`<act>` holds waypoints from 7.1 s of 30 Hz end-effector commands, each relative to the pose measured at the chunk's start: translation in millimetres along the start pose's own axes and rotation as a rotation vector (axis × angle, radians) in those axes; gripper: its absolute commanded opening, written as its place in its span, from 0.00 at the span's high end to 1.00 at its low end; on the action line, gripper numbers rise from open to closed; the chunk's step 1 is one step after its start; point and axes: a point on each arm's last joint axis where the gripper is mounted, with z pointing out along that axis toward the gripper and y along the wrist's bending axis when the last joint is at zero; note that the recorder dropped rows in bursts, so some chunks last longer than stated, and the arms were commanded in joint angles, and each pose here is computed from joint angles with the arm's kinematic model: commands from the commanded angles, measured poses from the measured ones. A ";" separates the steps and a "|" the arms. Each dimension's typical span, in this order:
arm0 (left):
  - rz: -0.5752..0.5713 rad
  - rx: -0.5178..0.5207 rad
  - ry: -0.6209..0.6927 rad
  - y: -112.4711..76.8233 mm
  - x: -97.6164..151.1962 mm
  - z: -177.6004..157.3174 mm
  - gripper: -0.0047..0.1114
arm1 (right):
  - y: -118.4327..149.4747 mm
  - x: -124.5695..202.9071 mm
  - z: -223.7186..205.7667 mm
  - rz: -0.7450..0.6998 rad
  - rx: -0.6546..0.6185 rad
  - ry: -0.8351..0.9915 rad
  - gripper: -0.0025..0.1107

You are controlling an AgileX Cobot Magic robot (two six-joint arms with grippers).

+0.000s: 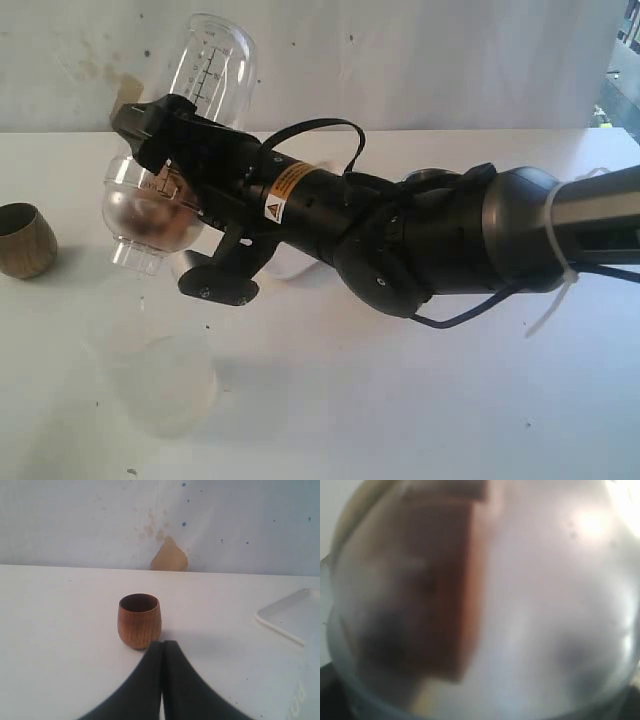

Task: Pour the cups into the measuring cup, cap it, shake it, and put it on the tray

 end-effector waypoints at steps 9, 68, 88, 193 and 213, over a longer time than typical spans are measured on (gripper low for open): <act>0.005 -0.002 -0.007 0.2 1.0 0.0 0.96 | -9.8 9.8 -1.3 -0.011 0.072 0.058 0.98; 0.005 -0.002 -0.007 0.2 1.0 0.0 0.96 | -16.5 20.9 -3.4 0.024 0.163 0.161 0.98; 0.005 -0.002 -0.007 0.2 1.0 0.0 0.96 | -15.9 13.0 -2.4 0.000 0.137 0.106 0.98; 0.005 -0.002 -0.007 0.2 1.0 0.0 0.96 | -86.3 111.1 -260.9 2.271 0.211 0.469 0.98; 0.005 -0.002 -0.007 0.2 1.0 0.0 0.96 | -132.1 103.3 -347.4 2.201 0.546 0.282 0.98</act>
